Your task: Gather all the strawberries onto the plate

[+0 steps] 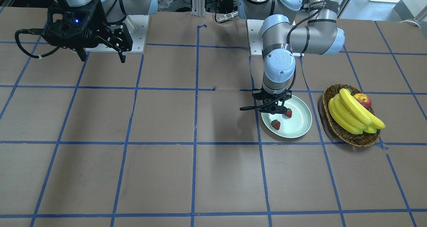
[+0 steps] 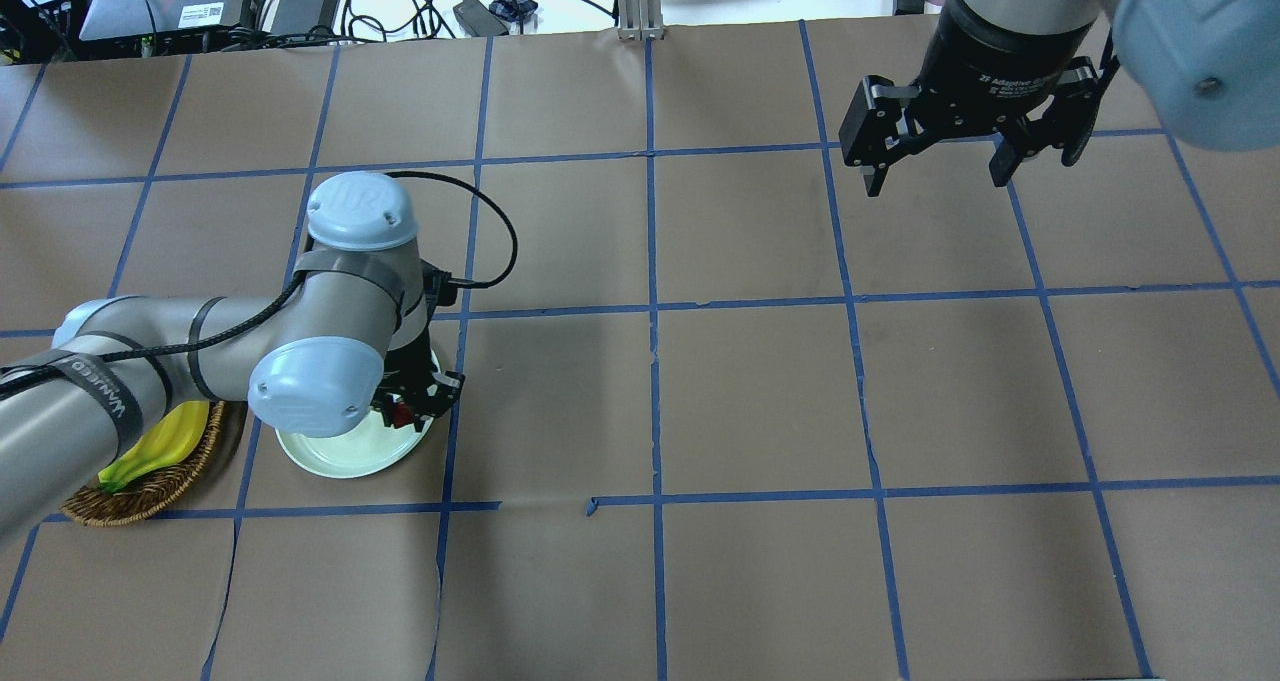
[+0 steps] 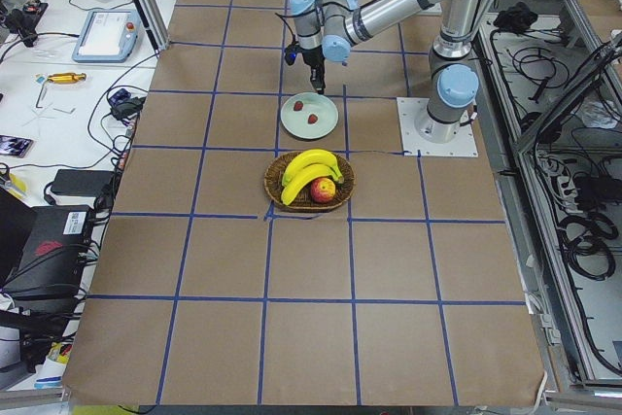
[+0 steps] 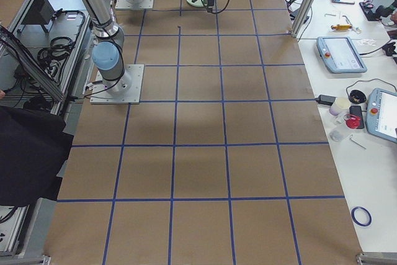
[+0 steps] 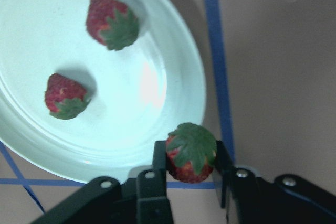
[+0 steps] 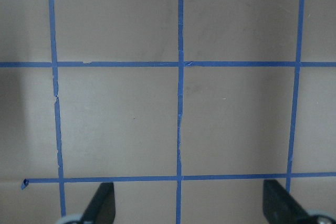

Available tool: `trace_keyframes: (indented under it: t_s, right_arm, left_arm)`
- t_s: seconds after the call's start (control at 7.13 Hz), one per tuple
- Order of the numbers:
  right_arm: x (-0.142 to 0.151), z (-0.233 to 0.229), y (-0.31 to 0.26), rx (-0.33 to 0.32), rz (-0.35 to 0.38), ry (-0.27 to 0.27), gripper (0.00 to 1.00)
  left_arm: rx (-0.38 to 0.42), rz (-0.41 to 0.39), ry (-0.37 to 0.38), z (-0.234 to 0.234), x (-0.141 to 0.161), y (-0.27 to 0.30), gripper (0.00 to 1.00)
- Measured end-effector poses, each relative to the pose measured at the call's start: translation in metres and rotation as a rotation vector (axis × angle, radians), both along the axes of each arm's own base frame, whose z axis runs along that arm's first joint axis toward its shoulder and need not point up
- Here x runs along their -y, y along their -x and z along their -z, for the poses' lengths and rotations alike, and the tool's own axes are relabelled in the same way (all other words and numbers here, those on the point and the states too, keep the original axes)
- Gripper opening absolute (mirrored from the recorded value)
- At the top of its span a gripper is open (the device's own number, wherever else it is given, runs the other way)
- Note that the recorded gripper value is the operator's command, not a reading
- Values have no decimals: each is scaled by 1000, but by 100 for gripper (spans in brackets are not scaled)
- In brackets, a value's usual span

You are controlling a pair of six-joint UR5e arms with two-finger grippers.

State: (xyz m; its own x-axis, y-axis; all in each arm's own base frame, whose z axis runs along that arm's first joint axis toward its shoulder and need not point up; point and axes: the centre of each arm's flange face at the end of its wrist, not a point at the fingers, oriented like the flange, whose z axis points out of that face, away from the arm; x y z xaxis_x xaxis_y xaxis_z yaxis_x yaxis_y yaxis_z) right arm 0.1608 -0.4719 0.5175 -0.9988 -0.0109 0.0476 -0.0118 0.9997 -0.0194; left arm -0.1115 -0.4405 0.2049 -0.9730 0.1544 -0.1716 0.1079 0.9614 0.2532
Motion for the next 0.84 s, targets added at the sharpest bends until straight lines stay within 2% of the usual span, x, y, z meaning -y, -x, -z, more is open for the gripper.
trace_keyframes:
  t_s: [0.28,0.42,0.56,0.84]
  right_arm:
    - [0,0,0,1,1,-1,100]
    - [0,0,0,1,1,-1,100]
    - [0,0,1,1,1,-1,100]
    - [0,0,1,1,1,-1,100]
  left_arm:
    - [-10,5,15,15,-1,-32,80]
    - [-10,3,26,15,-1,-34,100]
    - [-7,0,54,7,1,-32,100]
    - [-22,9,165,-48,21,-12,100]
